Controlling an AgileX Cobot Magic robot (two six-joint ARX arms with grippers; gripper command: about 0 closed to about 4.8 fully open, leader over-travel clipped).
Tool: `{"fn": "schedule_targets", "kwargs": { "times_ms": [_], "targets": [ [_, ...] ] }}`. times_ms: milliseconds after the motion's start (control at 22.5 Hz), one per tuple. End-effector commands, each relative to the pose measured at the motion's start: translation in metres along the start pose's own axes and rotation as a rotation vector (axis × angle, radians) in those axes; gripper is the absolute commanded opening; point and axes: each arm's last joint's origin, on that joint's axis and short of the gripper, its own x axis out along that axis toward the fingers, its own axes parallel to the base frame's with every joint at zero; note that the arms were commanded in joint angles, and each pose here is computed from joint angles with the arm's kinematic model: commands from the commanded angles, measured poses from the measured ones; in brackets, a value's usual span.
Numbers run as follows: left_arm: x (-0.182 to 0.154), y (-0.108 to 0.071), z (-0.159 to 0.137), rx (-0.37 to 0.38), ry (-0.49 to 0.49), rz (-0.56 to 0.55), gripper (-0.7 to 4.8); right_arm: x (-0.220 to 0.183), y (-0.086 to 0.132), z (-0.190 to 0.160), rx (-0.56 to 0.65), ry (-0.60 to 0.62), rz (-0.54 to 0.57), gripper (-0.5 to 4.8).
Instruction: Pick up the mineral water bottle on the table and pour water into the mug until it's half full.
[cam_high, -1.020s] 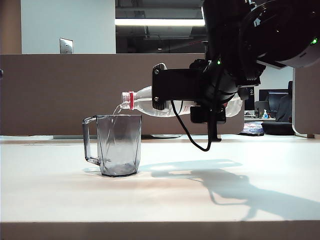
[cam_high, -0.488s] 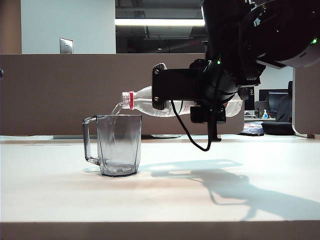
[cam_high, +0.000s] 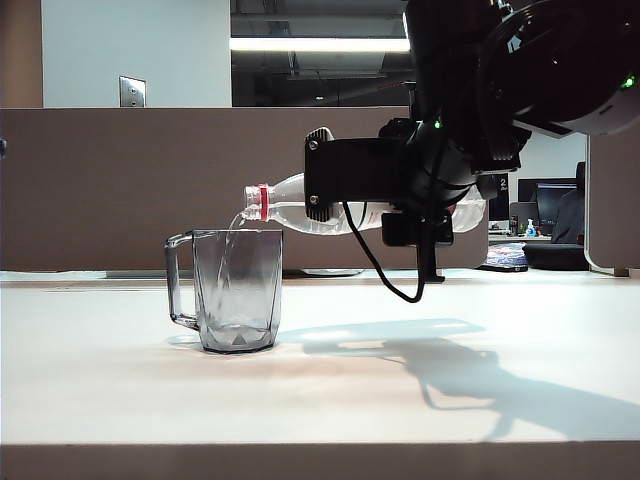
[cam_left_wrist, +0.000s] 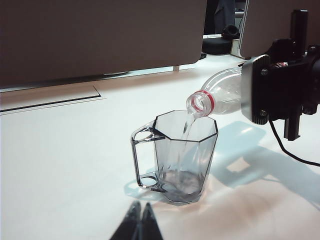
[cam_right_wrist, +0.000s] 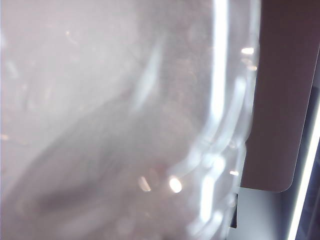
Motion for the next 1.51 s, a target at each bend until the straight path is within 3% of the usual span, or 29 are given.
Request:
{"fn": "schedule_targets", "kwargs": {
  "times_ms": [44,1508],
  "targets": [
    [-0.0002,0.0,0.0023,0.0,-0.015,-0.001,-0.05,-0.0011,-0.0117,0.0008,0.04,-0.002,-0.066,2.06],
    [-0.0002,0.0,0.0023,0.0,-0.015,-0.001,-0.05,-0.0007,-0.0126,-0.0002,0.015,0.012,-0.074,2.06]
  ]
}}
